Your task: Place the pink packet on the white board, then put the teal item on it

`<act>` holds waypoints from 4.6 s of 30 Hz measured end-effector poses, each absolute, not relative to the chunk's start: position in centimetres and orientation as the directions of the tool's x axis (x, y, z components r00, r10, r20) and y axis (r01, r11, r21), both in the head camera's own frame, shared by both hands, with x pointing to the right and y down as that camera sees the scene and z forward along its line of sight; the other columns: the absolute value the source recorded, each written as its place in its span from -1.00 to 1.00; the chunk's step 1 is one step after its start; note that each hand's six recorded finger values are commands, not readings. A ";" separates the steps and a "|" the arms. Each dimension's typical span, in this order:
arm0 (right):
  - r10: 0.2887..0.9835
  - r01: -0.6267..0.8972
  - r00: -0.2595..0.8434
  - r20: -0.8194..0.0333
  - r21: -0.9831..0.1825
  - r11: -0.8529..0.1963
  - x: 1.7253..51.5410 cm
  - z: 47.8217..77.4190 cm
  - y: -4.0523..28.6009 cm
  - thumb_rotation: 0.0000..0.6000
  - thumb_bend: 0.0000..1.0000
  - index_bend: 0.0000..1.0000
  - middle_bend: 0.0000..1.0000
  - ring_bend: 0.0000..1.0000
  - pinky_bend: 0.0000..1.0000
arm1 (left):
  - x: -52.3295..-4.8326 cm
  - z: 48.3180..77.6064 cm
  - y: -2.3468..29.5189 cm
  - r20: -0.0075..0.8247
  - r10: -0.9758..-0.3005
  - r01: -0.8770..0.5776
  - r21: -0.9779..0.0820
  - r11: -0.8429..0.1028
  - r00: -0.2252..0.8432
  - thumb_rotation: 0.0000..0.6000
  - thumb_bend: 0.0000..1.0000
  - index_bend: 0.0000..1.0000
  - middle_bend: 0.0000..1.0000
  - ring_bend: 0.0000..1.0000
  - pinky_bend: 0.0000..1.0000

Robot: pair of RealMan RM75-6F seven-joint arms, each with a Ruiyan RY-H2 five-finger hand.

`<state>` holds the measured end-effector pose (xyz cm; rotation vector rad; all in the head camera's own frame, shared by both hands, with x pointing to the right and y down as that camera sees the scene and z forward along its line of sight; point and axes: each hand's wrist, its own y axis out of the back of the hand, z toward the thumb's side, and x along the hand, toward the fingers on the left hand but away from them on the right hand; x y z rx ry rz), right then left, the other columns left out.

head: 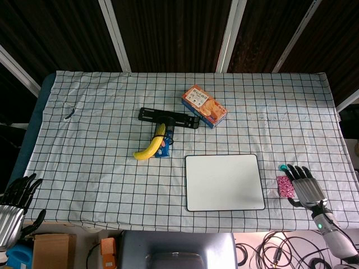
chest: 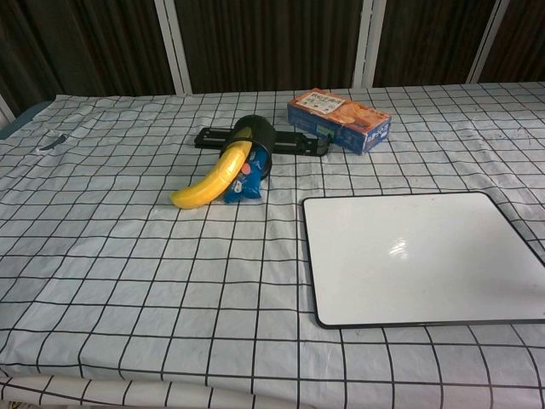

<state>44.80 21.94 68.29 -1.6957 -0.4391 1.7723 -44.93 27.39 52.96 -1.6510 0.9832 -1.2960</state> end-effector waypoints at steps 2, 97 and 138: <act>0.642 -0.221 0.036 -0.766 -0.633 -0.742 44.7 68.4 21.9 1.00 -0.59 -0.83 -1.00 -1.00 -0.99 | -45.0 52.9 27.5 0.356 -0.919 -0.097 -0.922 -0.375 0.170 1.00 -0.26 -1.00 -1.00 -1.00 -0.82; 0.689 -0.316 0.208 -0.694 -0.715 -0.624 31.0 68.3 16.5 1.00 -0.58 -0.52 -1.00 -1.00 -0.98 | -45.2 52.5 27.5 0.345 -0.922 -0.109 -0.924 -0.367 0.174 1.00 -0.26 -1.00 -1.00 -1.00 -0.82; 0.606 -0.236 -0.109 -0.788 -0.572 -0.786 44.3 73.8 13.0 1.00 -0.58 -0.05 -1.00 -1.00 -0.98 | -44.7 53.4 27.2 0.370 -0.912 -0.091 -0.916 -0.390 0.178 1.00 -0.26 -1.00 -1.00 -1.00 -0.82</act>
